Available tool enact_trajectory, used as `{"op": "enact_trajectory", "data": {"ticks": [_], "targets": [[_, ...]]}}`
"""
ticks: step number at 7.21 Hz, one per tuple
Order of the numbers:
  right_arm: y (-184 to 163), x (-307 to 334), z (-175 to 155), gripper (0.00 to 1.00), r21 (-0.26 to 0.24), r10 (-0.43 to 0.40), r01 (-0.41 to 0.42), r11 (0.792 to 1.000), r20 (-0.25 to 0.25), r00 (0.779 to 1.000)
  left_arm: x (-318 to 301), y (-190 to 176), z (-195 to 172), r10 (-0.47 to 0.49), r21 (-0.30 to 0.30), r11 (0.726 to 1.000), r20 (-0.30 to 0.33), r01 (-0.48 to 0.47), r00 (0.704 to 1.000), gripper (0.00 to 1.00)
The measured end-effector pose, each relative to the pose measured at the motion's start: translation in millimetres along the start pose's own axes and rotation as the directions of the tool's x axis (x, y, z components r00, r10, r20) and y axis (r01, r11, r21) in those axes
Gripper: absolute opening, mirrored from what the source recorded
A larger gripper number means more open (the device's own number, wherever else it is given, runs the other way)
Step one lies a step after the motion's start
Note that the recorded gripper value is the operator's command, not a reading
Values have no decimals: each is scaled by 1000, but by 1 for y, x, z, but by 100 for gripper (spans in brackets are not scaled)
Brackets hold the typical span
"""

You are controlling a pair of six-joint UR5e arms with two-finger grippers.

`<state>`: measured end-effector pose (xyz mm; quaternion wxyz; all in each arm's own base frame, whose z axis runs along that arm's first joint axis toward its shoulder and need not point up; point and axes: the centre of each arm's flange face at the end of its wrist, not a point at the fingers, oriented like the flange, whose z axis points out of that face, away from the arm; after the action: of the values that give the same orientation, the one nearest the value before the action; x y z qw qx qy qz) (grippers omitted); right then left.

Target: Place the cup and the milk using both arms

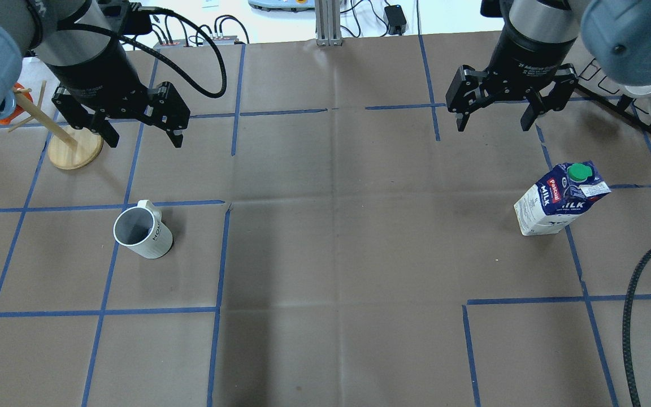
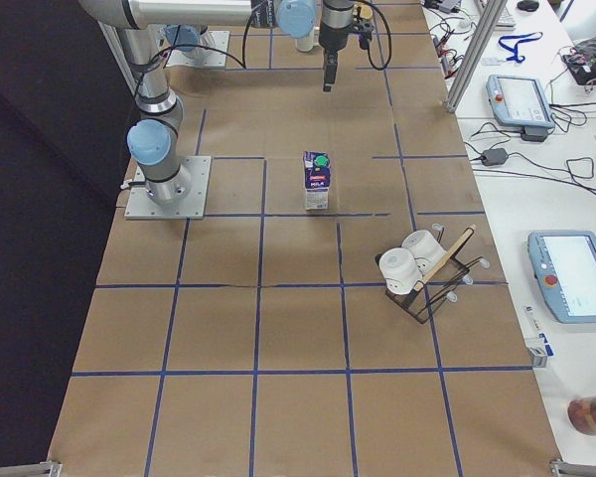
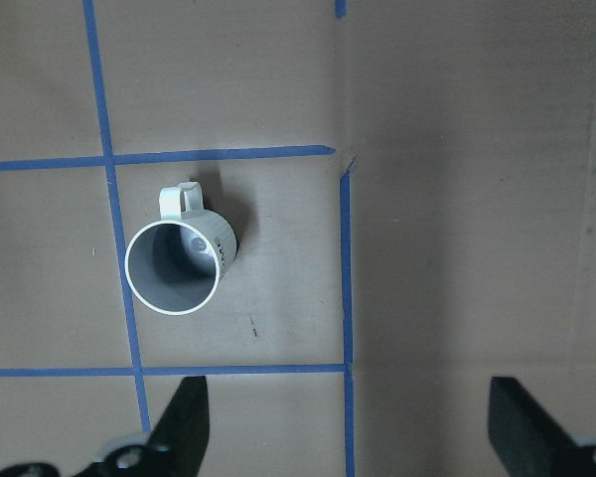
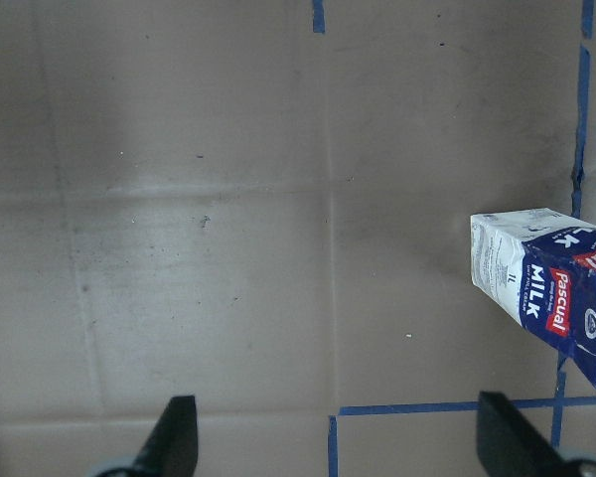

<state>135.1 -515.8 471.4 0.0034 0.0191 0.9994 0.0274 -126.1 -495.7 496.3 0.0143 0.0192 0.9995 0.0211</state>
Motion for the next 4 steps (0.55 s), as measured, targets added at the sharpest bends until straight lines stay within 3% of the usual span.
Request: {"op": "enact_trajectory", "data": {"ticks": [4], "targets": [[5, 1, 9, 100, -9, 1, -1, 1000, -1, 1000, 1, 1, 0, -2, 0, 1000, 0, 2, 1000, 100]]}}
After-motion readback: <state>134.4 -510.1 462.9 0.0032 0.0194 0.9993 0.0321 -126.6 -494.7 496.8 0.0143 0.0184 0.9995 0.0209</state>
